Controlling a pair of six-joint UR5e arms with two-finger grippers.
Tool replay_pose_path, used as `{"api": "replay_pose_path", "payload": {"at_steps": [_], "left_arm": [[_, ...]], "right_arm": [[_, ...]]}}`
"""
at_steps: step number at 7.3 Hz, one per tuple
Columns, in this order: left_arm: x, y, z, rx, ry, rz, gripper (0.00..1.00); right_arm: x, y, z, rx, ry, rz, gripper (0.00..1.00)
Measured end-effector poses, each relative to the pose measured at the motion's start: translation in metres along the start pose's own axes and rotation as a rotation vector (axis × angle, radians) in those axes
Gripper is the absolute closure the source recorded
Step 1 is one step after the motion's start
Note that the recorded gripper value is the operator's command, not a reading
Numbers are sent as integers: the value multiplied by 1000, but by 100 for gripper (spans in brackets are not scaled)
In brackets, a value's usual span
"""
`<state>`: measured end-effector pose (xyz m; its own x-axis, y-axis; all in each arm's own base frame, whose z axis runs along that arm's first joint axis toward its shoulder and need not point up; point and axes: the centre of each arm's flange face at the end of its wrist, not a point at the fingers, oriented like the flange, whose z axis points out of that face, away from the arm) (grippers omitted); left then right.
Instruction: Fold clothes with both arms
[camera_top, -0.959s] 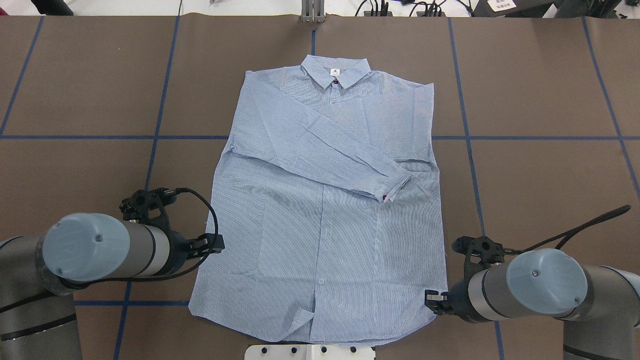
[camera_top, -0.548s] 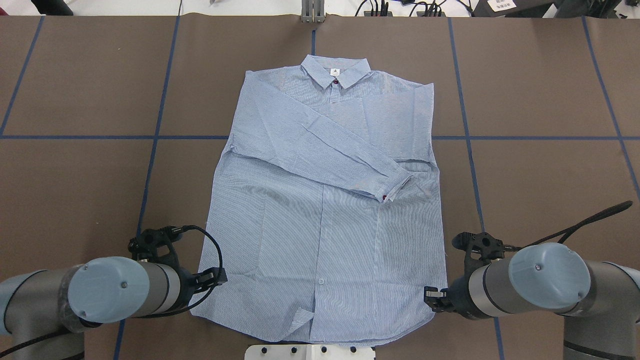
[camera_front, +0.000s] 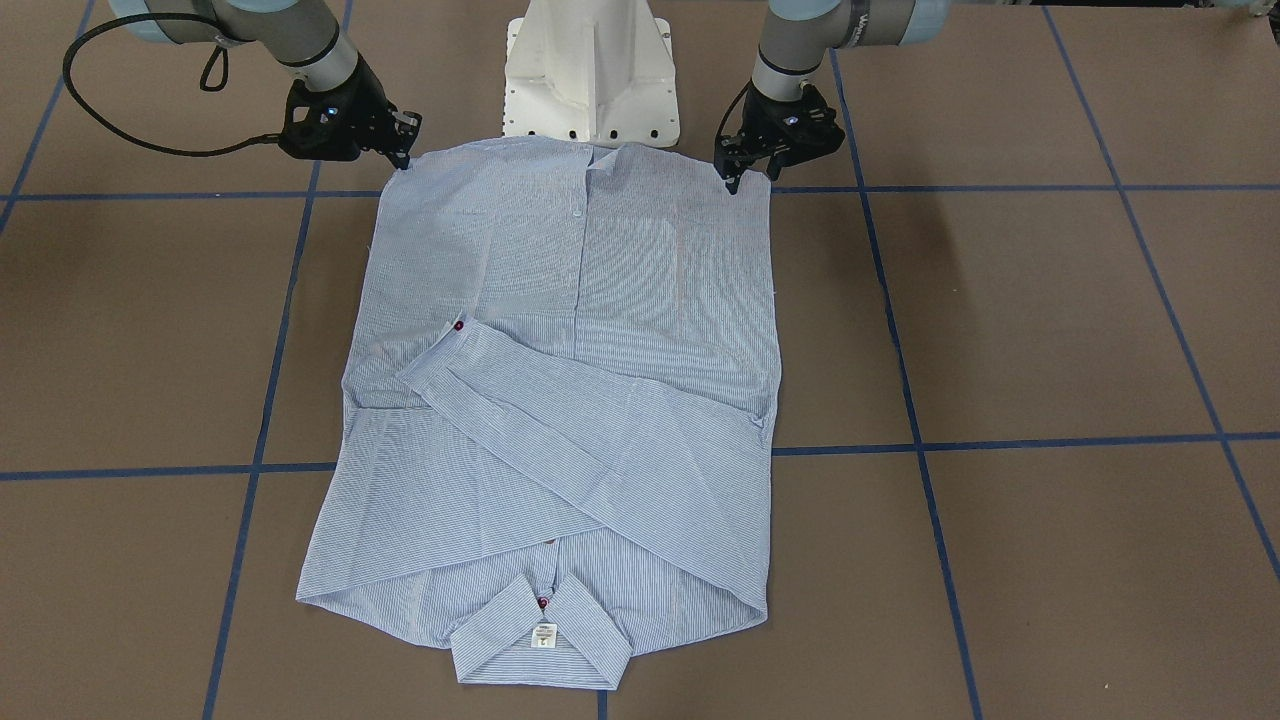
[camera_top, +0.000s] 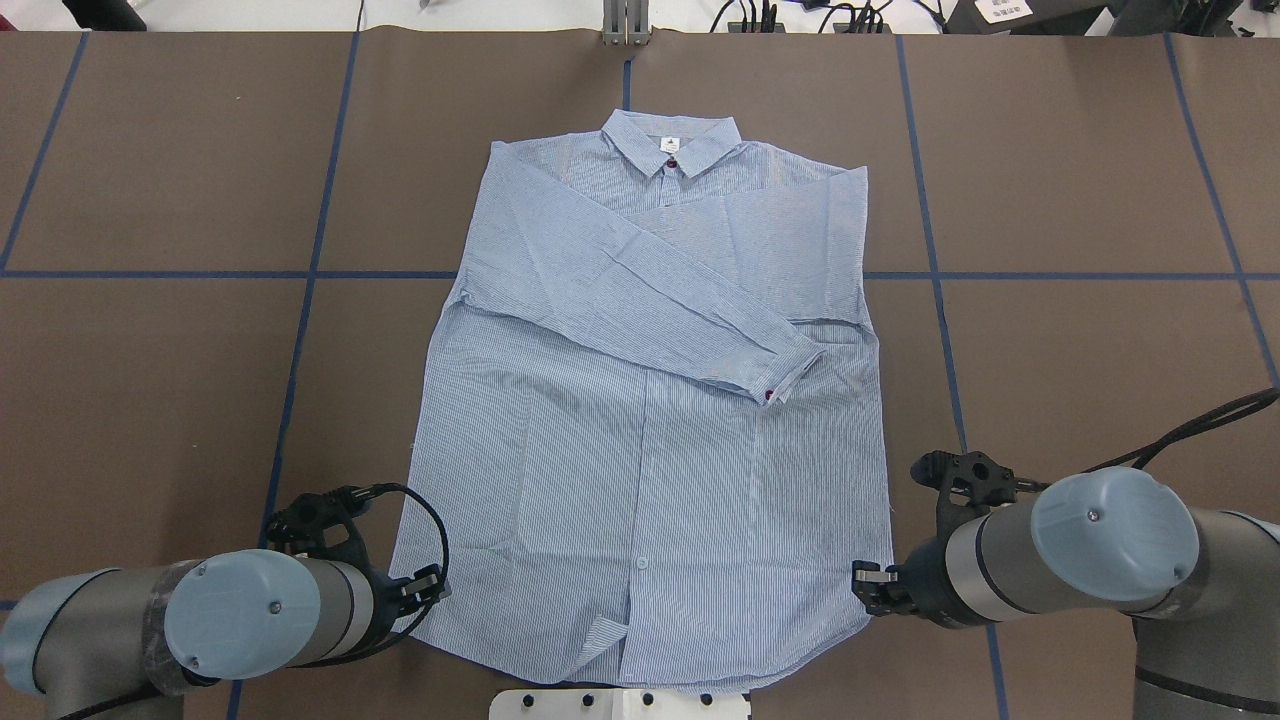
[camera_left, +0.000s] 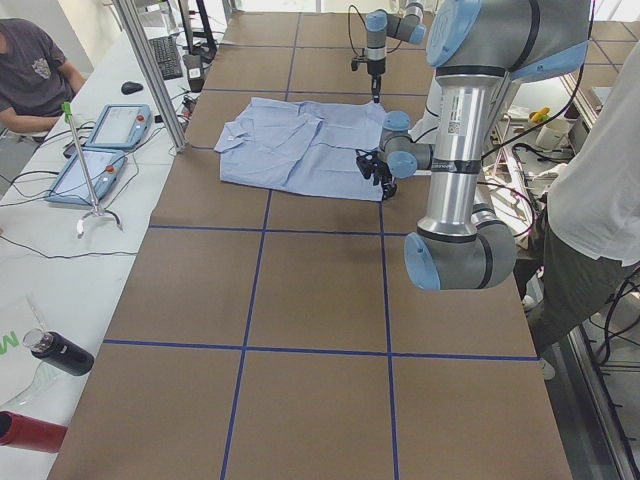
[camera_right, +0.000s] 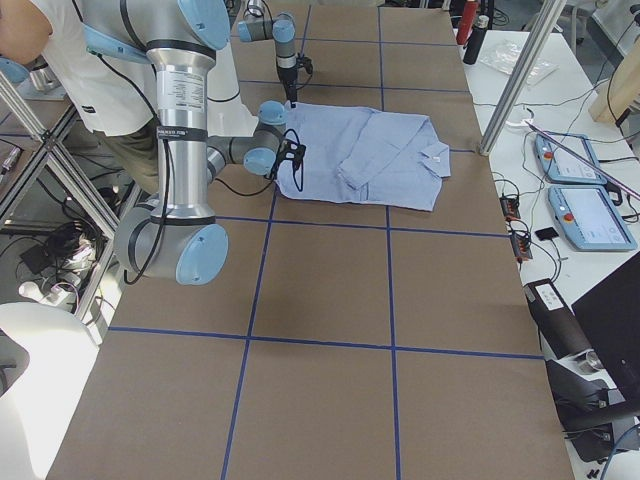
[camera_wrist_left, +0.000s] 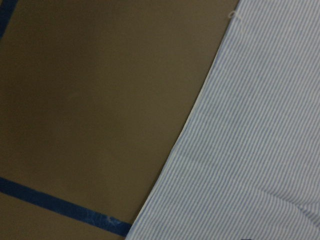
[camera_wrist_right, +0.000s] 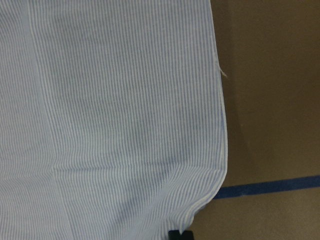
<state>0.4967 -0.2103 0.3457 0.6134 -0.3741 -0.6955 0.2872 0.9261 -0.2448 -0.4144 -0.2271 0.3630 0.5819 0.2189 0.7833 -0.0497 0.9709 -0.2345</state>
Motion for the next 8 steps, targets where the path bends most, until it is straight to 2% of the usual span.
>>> {"api": "replay_pose_path", "payload": {"at_steps": [3,5,7,8], "left_arm": [[-5,-4,4,17,-45,-8,35],[-6,-9,4,26,-55,-14,40],[-5,-10,3,30,-64,-17,54],[-5,-10,3,33,-72,-19,54]], "right_arm": [[2,-6,-5,-2,0,10,100],[3,-12,-10,-6,-5,21,100],[5,-15,-13,-7,-5,24,100],[5,-15,-13,-8,-4,25,100]]}}
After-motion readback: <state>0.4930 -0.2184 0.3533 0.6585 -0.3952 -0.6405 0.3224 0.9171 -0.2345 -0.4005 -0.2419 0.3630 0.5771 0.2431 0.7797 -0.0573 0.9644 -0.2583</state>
